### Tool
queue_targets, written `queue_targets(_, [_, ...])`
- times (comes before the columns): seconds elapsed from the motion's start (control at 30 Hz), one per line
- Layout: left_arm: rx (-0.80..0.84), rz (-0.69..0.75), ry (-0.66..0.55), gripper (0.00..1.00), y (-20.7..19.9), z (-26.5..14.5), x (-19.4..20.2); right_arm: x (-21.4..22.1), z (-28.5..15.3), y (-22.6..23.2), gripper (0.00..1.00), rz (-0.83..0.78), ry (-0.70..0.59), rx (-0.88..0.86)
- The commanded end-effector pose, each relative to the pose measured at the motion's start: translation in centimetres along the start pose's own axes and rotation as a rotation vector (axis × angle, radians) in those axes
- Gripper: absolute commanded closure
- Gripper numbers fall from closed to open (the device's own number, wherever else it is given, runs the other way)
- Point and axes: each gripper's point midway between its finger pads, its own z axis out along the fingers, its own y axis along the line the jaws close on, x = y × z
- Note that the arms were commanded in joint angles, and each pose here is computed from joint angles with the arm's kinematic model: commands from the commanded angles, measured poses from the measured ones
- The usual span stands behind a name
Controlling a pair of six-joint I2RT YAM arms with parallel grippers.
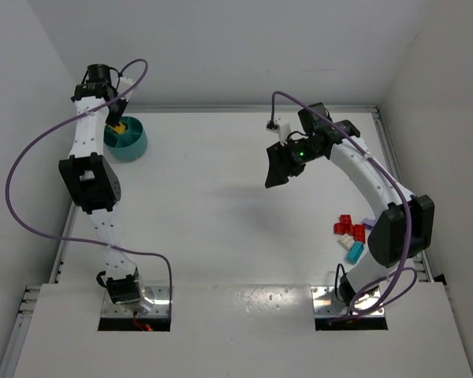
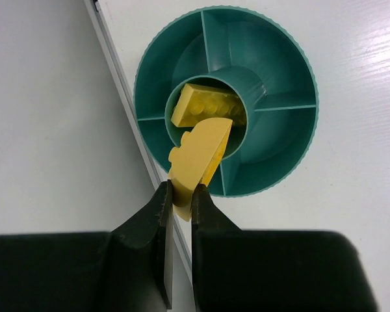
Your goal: Sort the legos into containers by color
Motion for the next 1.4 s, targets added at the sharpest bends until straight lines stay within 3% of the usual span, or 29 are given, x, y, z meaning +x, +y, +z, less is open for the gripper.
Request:
queue_targets(0.0, [-0.044, -0.027, -0.032, 1.0, 1.5, -0.4, -0.9, -1.2, -0.6, 0.2, 0.39, -0.027, -0.034, -0.009])
queue_targets(0.23, [-0.054, -0.027, -0.011, 1.0, 1.6, 0.8, -0.5, -0.9, -0.5, 0.2, 0.39, -0.021, -0.028, -0.01])
queue_targets(0.3, [-0.054, -0.018, -0.011, 0.96, 1.6, 0.8, -0.5, -0.9, -0.5, 0.2, 0.39, -0.021, -0.028, -0.01])
queue_targets(0.33, [-0.046, -0.017, -0.016, 0.81, 1.5, 0.9, -0.6, -0.9, -0.5, 0.2, 0.39, -0.021, -0.028, -0.01])
queue_targets(0.5, [-0.031, -0.017, -0.026, 0.44, 1.2, 0.9, -0.7, -0.9, -0.5, 0.1, 0.39, -0.03, -0.028, -0.01])
queue_targets(0.53, [-0.027, -0.017, -0.04, 0.31, 1.2, 0.5, -1.0, -0.9, -0.5, 0.0, 0.39, -0.03, -0.025, 0.0])
queue_targets(0.7, [-0.016, -0.044, -0.175, 0.25, 1.8, -3.4, -4.1, -1.1, -1.7, -0.5, 0.39, -0.06, -0.049, 0.08])
queue_targets(0.73, [-0.011, -0.052, -0.214, 0.21, 1.8, -4.4, -5.0, -1.2, -2.4, -0.9, 0.39, -0.079, -0.067, 0.135])
queue_targets(0.77, [0.025, -0.055, -0.265, 0.04, 1.4, -5.7, -5.9, -1.0, -2.7, -1.1, 0.39, -0.076, -0.072, 0.165])
queue_targets(0.8, [0.012, -0.064, -0.32, 0.0, 1.8, -8.1, -6.9, -1.0, -3.2, -1.4, 0.39, -0.085, -0.082, 0.198])
queue_targets(0.93, [0.084, -0.147, -0.479, 0.0, 0.6, -14.3, -9.1, 0.7, -5.4, -3.5, 0.39, -0.106, -0.059, 0.393])
queue_targets(1.03, [0.16, -0.189, -0.495, 0.0, -1.3, -16.0, -8.4, 3.6, -6.3, -5.3, 0.37, -0.162, 0.019, 0.493])
queue_targets(1.07, [0.18, -0.176, -0.519, 0.0, -2.3, -18.3, -8.2, 4.7, -6.6, -5.5, 0.35, -0.168, 0.048, 0.512])
queue_targets(1.1, [0.244, -0.179, -0.493, 0.0, -4.4, -17.8, -7.3, 6.5, -6.8, -6.4, 0.29, -0.172, 0.095, 0.553])
queue_targets(1.13, [0.264, -0.187, -0.487, 0.0, -5.1, -18.2, -6.6, 7.1, -7.7, -6.4, 0.02, -0.186, 0.088, 0.579])
queue_targets(1.17, [0.302, -0.178, -0.488, 0.0, -6.4, -18.7, -6.2, 7.7, -7.9, -6.7, 0.0, -0.198, 0.099, 0.598])
queue_targets(1.2, [0.358, -0.161, -0.536, 0.0, -7.7, -21.1, -5.9, 9.3, -8.1, -7.5, 0.0, -0.176, 0.139, 0.636])
queue_targets(1.23, [0.421, -0.155, -0.505, 0.0, -9.6, -20.4, -4.4, 10.0, -8.7, -8.0, 0.0, -0.181, 0.153, 0.663])
queue_targets(1.37, [0.558, -0.118, -0.534, 0.0, -13.9, -22.9, -2.6, 13.1, -10.2, -9.5, 0.13, -0.206, 0.189, 0.73])
